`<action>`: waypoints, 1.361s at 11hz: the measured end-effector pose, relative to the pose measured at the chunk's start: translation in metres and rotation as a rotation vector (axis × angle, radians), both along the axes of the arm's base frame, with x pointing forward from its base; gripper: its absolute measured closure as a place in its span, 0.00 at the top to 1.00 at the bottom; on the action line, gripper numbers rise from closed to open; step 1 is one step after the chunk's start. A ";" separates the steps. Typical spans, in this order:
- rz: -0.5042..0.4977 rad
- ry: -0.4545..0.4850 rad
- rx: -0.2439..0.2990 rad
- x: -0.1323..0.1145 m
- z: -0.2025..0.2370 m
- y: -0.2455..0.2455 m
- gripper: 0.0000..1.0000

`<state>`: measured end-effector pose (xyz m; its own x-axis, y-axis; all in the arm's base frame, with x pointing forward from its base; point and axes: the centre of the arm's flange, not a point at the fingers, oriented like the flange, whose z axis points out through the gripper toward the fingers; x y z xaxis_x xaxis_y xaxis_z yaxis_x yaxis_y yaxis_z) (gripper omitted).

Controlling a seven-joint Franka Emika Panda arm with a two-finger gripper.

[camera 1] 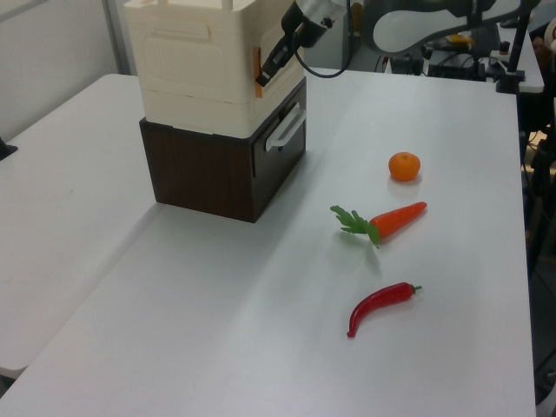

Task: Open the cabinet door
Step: 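Close the gripper on the door's orange handle edge, then pull the door edge outward, swinging the door open on its hinge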

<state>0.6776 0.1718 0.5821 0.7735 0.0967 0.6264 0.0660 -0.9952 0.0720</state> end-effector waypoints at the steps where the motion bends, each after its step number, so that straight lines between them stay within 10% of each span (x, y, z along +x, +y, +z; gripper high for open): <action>1: -0.001 0.002 0.000 0.000 0.001 0.000 0.15; 8: -0.036 0.133 -0.027 -0.028 0.024 -0.006 0.25; 13: -0.059 0.138 -0.020 -0.048 0.060 -0.020 0.93; 15: -0.059 0.085 0.001 -0.062 0.095 -0.026 1.00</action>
